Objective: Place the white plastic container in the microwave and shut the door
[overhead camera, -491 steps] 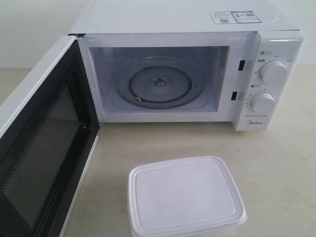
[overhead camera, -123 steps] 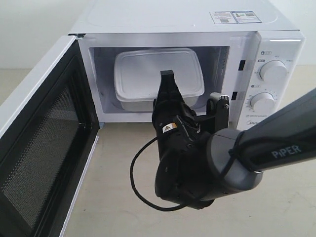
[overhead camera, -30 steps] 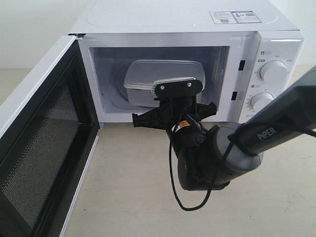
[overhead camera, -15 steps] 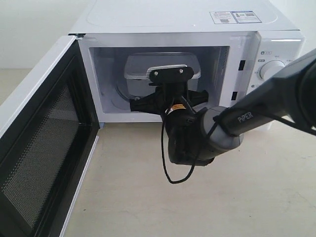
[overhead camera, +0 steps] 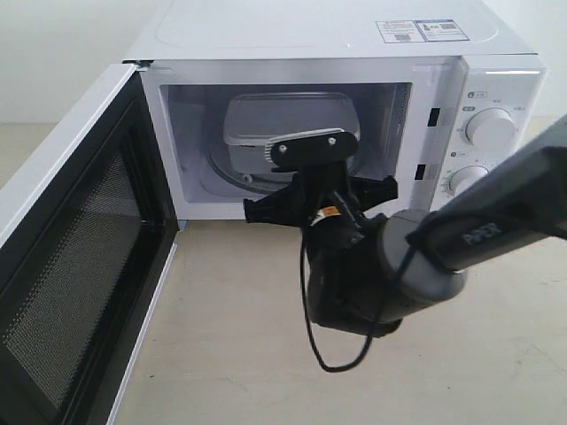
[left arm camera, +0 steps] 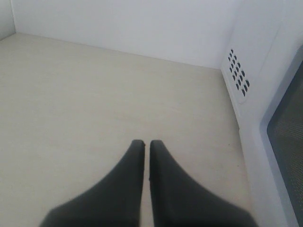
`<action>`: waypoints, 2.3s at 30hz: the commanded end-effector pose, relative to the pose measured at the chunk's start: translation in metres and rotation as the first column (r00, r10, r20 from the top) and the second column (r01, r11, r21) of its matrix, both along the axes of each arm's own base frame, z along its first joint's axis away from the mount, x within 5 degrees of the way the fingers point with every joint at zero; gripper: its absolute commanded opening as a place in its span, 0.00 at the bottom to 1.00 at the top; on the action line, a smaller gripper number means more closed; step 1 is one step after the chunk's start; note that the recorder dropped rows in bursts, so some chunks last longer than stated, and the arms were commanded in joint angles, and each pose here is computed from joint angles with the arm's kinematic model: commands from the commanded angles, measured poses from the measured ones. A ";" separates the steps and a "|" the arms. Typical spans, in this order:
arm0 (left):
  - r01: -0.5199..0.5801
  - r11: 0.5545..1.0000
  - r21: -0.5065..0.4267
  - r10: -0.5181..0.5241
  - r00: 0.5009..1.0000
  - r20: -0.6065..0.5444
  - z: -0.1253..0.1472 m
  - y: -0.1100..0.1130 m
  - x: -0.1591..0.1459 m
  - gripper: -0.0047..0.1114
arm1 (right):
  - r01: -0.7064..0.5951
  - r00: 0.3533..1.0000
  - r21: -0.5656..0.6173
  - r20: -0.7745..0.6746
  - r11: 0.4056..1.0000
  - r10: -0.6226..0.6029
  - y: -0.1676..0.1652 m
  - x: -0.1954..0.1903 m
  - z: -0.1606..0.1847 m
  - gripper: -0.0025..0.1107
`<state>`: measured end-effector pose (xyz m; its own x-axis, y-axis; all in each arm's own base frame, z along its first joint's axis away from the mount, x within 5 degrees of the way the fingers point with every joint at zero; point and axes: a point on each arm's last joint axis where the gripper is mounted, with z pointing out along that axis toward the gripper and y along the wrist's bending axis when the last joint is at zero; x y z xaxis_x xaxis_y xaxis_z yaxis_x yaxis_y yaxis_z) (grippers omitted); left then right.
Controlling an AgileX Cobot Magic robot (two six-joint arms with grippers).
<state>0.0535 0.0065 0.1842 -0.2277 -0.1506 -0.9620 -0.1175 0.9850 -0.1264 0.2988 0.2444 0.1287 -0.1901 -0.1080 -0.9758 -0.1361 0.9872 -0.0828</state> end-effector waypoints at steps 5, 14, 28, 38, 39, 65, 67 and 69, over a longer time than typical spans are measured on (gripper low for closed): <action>-0.003 1.000 -0.008 0.003 1.000 0.003 -0.001 0.000 0.000 0.08 | -0.069 0.997 -0.032 -0.040 0.997 0.068 -0.043 -0.071 0.029 0.02; -0.003 1.000 -0.008 0.003 1.000 0.003 -0.001 0.000 0.000 0.08 | -0.374 0.913 0.091 -0.135 0.923 0.384 -0.054 -0.158 0.064 0.02; -0.003 1.000 -0.008 0.003 1.000 0.003 -0.001 0.000 0.000 0.08 | -0.485 0.856 0.232 -0.071 0.843 0.512 -0.062 -0.184 0.103 0.02; -0.003 1.000 -0.008 0.003 1.000 0.003 -0.001 0.000 0.000 0.08 | -0.469 0.870 0.239 -0.040 0.851 0.491 -0.066 -0.183 0.108 0.02; -0.003 1.000 -0.008 0.003 1.000 0.003 -0.001 0.000 0.000 0.08 | -0.457 0.878 0.247 -0.029 0.855 0.478 -0.069 -0.181 0.111 0.02; -0.003 1.000 -0.008 0.003 1.000 0.003 -0.001 0.000 0.000 0.08 | 0.109 0.966 0.379 0.176 0.919 -0.188 -0.247 -0.227 0.093 0.02; -0.003 1.000 -0.008 0.003 1.000 0.003 -0.001 0.000 0.000 0.08 | 0.124 0.960 0.381 0.188 0.916 -0.208 -0.248 -0.230 0.087 0.02; -0.003 1.000 -0.008 0.003 1.000 0.003 -0.001 0.000 0.000 0.08 | 0.121 0.953 0.386 0.213 0.914 -0.216 -0.249 -0.234 0.086 0.02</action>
